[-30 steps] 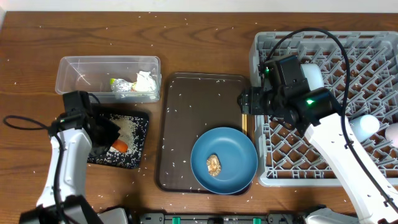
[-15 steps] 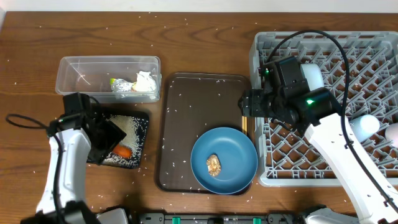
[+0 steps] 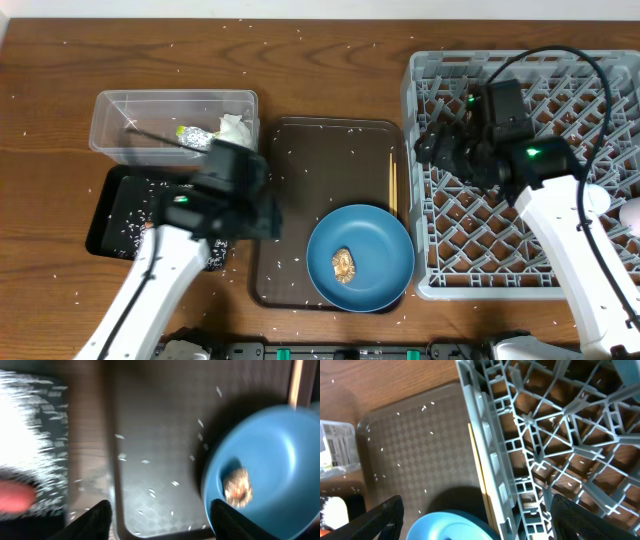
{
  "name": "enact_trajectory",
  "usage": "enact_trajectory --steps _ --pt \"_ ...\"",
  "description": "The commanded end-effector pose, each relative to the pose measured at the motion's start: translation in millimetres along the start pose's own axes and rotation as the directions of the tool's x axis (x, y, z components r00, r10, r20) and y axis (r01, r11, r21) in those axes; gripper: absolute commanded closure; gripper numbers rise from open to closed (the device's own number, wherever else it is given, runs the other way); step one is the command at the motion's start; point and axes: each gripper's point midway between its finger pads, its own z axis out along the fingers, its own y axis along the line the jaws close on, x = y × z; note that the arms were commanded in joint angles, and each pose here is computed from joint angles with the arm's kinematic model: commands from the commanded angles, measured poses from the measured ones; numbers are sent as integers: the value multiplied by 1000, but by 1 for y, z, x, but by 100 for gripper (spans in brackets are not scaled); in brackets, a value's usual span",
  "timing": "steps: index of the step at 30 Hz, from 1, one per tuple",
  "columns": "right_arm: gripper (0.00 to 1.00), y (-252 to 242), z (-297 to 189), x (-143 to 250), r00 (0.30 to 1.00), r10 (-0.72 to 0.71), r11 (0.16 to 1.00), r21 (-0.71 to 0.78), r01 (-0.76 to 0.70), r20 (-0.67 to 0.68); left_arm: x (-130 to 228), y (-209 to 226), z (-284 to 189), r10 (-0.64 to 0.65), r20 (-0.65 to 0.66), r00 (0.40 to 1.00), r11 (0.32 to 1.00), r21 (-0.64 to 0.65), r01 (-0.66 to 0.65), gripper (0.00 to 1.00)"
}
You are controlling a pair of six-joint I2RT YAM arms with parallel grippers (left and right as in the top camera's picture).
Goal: Sort waste into correct bins and load items into the dishwasher rack
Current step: 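Grasp the blue plate rim with the left gripper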
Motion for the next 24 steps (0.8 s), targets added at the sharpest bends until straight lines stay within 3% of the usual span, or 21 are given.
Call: enact_trajectory --steps 1,5,11,17,21,24 --pt "13 1 -2 0 999 31 999 -41 -32 -27 11 -18 18 169 -69 983 985 -12 -171 39" --pt "13 -1 -2 2 999 23 999 -35 -24 -34 27 -35 46 307 -169 937 950 -1 -312 39" --pt "13 -2 -2 4 999 18 999 -30 -19 -42 37 -38 80 335 -259 906 937 -13 -350 41" --pt "13 -2 -2 4 999 13 999 -29 -14 -44 41 -33 100 329 -310 892 935 -22 -353 50" --pt "13 -2 -2 4 999 11 1000 -28 -12 -44 40 -32 110 329 -319 889 935 -23 -354 59" --pt "13 -2 -2 4 999 6 1000 -28 -8 -44 38 -33 114 349 -314 883 928 -16 -372 71"
